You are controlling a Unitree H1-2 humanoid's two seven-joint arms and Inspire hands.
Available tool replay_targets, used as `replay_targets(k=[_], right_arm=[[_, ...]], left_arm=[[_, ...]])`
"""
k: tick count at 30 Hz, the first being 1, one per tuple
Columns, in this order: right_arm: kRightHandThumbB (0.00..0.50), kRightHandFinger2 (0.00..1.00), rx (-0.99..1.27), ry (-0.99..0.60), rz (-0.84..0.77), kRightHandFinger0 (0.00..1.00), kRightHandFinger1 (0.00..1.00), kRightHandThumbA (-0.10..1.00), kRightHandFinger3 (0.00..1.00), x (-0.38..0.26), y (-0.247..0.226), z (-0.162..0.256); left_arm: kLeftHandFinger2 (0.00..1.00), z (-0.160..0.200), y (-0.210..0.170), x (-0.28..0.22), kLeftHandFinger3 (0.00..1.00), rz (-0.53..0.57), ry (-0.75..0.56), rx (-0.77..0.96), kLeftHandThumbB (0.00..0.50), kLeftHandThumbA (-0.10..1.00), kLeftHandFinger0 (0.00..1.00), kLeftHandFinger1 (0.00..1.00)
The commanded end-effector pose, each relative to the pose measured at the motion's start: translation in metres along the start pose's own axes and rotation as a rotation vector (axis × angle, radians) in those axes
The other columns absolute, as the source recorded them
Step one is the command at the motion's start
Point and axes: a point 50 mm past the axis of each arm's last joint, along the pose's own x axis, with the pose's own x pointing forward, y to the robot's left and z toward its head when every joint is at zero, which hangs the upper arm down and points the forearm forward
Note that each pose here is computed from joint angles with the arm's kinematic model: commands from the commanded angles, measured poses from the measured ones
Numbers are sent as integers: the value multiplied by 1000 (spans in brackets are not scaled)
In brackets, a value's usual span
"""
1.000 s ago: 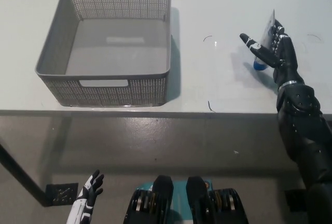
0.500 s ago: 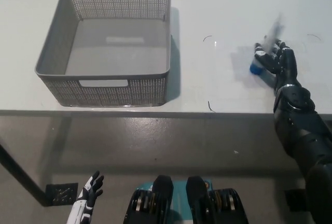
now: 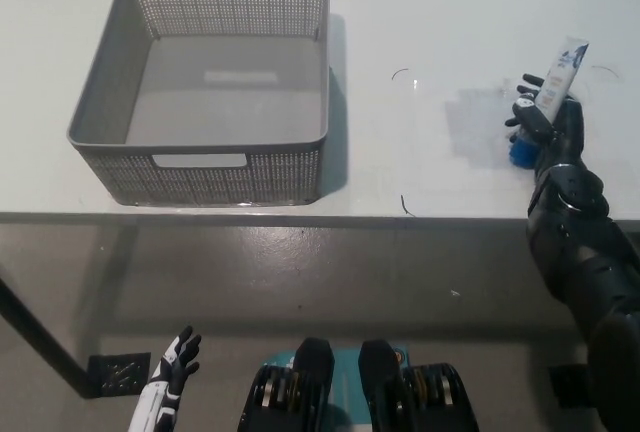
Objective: Use the right hand to pick up a shampoo and place it into a container on the left side
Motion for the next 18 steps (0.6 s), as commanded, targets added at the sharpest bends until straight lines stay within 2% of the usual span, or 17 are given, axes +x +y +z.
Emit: replay_targets(k=[1,6,8,11,13,14,16,18], right_arm=[[106,700,105,-235,49,0,270,-100,709,6,38,71],[102,715,128,-351,131,0,239,-100,716,-5,71,105],[135,716,131,-432,197,0,328,-100,749,-17,89,122],[121,752,129,-526,279,20,379,-100,776,-40,115,145],[95,708,138,-568,332,0,340,-100,722,-56,133,158],[93,712,139,-579,351,0,331,-100,731,-60,137,161],[122,716,122,-630,437,0,346,-100,743,-91,170,171],[143,725,107,-640,474,0,342,-100,770,-102,181,172]], left_arm=[[1000,6,4,5,1000,17,-54,-6,77,1000,1000,1000],[1000,7,4,7,1000,18,-58,-10,75,1000,1000,1000],[1000,7,4,7,1000,16,-59,-5,87,1000,1000,1000],[1000,7,4,8,1000,21,-61,1,89,1000,1000,1000],[1000,8,4,11,1000,22,-64,7,80,1000,1000,1000],[1000,8,4,12,1000,21,-64,7,78,1000,1000,1000],[1000,7,3,11,1000,8,-62,8,69,1000,1000,1000],[1000,7,2,11,1000,5,-61,7,58,1000,1000,1000]])
